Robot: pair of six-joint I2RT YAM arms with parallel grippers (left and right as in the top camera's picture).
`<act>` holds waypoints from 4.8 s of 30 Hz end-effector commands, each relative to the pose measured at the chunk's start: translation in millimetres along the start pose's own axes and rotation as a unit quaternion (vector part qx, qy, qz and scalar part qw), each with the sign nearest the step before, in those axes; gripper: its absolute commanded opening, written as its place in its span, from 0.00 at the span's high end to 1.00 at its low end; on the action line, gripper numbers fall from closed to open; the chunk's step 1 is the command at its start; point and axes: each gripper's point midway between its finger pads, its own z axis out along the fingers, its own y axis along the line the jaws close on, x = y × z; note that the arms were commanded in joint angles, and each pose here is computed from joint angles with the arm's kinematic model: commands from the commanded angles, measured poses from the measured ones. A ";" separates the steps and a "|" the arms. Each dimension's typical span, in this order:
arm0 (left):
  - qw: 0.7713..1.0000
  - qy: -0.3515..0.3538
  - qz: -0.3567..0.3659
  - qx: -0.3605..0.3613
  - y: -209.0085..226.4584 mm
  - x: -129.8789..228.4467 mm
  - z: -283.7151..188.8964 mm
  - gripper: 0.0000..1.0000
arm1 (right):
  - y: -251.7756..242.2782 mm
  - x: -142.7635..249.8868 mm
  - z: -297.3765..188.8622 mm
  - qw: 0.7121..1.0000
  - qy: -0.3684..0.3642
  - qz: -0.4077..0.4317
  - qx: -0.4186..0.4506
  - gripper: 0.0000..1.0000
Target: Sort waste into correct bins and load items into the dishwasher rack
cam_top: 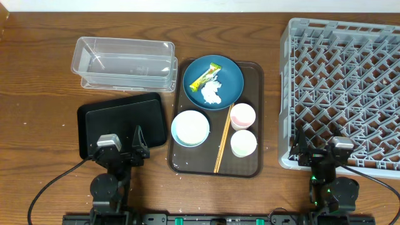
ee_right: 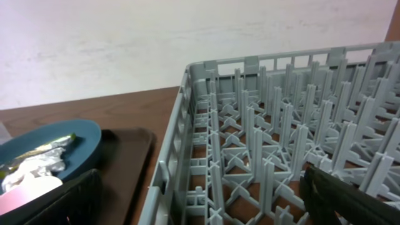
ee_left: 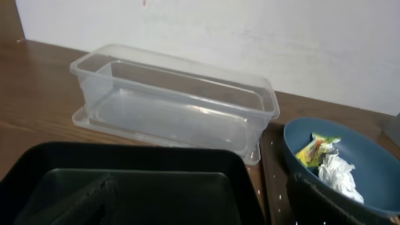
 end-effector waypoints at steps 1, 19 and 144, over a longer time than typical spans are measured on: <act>1.000 0.016 -0.005 0.007 -5.1 -8.4 -3.0 0.11 | 6.6 -17.2 -3.8 1.000 -0.013 0.016 -0.012 0.01; 0.928 0.372 -0.008 -0.035 -31.0 -53.5 -2.6 0.11 | 9.5 -44.2 -3.3 0.952 0.303 -0.010 0.042 0.01; 0.839 0.502 -0.092 0.190 -125.4 10.3 60.8 0.47 | 15.8 -60.4 52.4 0.915 0.402 0.006 -0.021 0.99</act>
